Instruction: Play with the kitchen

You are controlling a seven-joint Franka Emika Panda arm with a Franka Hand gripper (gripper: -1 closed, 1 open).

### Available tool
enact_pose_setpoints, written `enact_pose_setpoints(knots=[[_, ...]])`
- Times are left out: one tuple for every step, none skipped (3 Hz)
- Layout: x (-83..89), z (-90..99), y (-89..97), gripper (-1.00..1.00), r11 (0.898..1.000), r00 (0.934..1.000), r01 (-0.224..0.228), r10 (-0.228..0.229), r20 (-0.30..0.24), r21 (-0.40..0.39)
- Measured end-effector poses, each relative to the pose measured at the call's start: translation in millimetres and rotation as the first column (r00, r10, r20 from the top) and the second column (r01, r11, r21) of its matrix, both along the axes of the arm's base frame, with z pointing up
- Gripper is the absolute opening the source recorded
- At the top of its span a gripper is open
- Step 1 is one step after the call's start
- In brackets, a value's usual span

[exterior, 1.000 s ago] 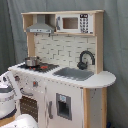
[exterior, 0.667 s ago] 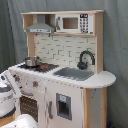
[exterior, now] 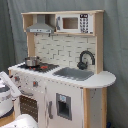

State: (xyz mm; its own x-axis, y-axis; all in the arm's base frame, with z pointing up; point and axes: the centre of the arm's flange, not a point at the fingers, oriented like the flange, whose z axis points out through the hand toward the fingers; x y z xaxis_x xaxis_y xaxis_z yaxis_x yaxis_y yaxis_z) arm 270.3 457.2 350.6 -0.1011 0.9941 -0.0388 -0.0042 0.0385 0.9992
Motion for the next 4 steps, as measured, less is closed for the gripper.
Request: enact_pose_setpoints(knots=[[-0.9, -6.4, 3.1, 1.0, 0.993, 1.0, -0.006, 0.007, 0.005, -0.122], [0.5, -6.7, 8.7, 1.0, 0.974, 0.9998, -0.011, 0.015, 0.015, -0.227], [9.3, -5.3, 19.4, 1.0, 0.952, 0.9994, -0.014, 0.024, 0.026, -0.307], [24.3, -5.8, 26.5, 1.0, 0.925, 0.9992, -0.007, 0.021, 0.034, -0.38]])
